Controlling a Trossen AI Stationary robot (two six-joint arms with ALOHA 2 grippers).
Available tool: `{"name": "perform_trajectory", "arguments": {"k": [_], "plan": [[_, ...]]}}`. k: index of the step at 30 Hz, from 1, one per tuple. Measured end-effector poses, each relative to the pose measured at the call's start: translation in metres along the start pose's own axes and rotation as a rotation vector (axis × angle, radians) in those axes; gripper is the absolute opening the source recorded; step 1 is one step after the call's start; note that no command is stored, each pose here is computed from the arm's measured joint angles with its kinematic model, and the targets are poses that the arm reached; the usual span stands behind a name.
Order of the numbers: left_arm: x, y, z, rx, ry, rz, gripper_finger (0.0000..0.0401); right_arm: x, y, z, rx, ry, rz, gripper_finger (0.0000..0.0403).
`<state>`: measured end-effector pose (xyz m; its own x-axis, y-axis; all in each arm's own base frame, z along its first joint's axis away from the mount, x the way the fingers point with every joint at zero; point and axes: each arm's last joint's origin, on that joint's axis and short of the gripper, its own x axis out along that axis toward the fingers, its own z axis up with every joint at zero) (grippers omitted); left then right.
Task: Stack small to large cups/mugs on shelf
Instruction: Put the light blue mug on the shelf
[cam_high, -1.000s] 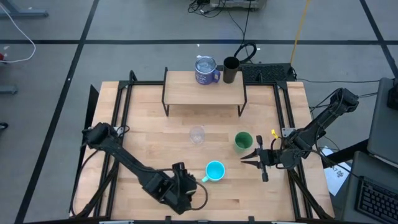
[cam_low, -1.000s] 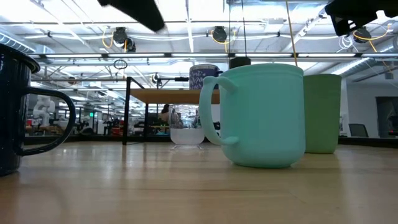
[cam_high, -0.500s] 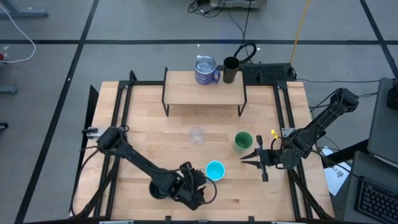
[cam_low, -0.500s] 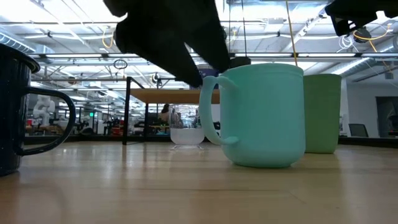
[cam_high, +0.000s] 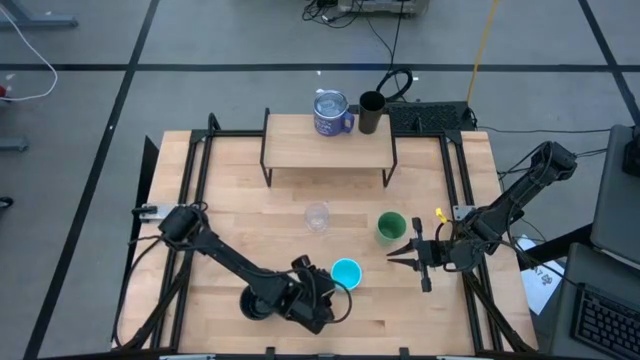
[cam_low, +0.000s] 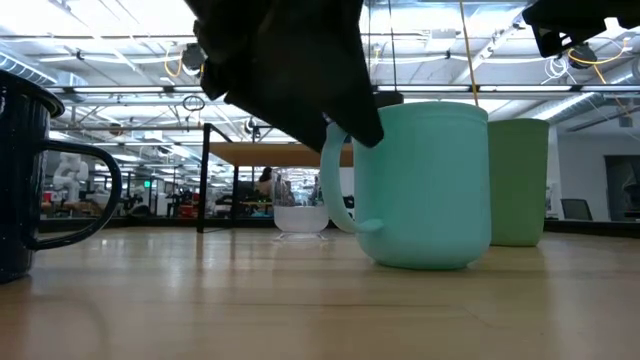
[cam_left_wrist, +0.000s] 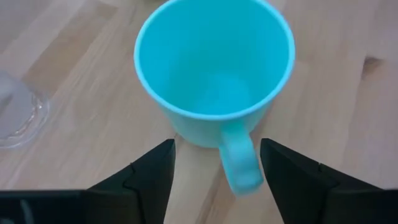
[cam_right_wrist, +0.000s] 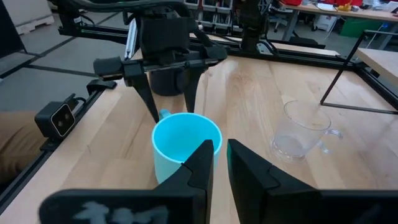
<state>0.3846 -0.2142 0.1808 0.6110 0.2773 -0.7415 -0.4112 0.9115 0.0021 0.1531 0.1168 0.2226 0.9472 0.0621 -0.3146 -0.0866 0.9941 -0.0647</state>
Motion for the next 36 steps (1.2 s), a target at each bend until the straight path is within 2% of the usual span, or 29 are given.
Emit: {"name": "perform_trajectory", "arguments": {"k": [14,21,26,36], "plan": [[0.003,0.008,-0.002,0.083,0.075,0.033,0.0106,0.0,0.0,0.0,-0.008,0.0,0.0,0.0036],[0.007,0.011,0.001,0.173,0.116,-0.009,0.0068,0.0,0.0,0.0,-0.012,0.0,0.0,0.0036],[0.012,0.016,0.008,0.196,0.16,-0.083,0.0066,0.0,0.0,0.0,-0.012,0.0,0.0,0.0036],[0.016,0.017,0.014,0.219,0.142,-0.106,0.0116,0.0,0.0,0.0,-0.035,0.0,0.0,0.0036]]}}
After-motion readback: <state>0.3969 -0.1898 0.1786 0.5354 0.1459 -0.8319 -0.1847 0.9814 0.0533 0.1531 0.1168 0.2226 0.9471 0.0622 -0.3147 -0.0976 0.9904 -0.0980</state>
